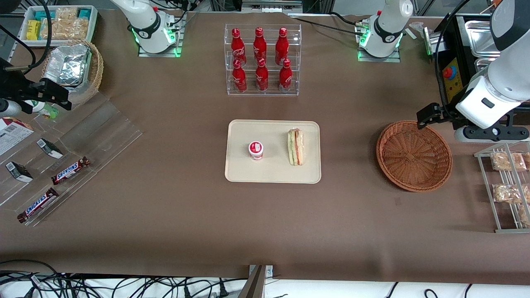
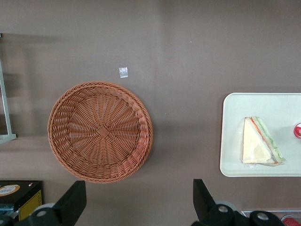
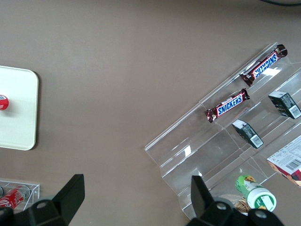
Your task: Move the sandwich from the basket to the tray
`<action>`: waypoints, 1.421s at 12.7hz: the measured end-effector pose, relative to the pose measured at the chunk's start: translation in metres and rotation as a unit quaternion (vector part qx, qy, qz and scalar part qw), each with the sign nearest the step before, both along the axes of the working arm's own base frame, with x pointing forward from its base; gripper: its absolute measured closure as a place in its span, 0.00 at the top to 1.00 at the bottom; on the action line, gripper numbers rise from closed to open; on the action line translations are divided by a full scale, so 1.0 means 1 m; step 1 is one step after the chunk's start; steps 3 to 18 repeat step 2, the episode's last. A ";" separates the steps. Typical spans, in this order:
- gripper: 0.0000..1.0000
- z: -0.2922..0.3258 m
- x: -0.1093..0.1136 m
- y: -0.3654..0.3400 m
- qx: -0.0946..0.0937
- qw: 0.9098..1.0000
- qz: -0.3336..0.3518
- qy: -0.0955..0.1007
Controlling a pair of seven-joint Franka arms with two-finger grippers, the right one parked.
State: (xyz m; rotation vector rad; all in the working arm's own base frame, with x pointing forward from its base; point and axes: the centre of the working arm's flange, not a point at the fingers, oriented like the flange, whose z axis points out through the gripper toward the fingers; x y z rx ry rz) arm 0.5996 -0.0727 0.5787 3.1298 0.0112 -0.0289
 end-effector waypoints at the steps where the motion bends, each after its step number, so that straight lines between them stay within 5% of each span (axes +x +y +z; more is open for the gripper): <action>1: 1.00 0.000 0.000 0.000 0.000 1.000 -0.005 0.000; 18: 1.00 0.000 0.000 0.003 0.000 1.000 -0.011 0.001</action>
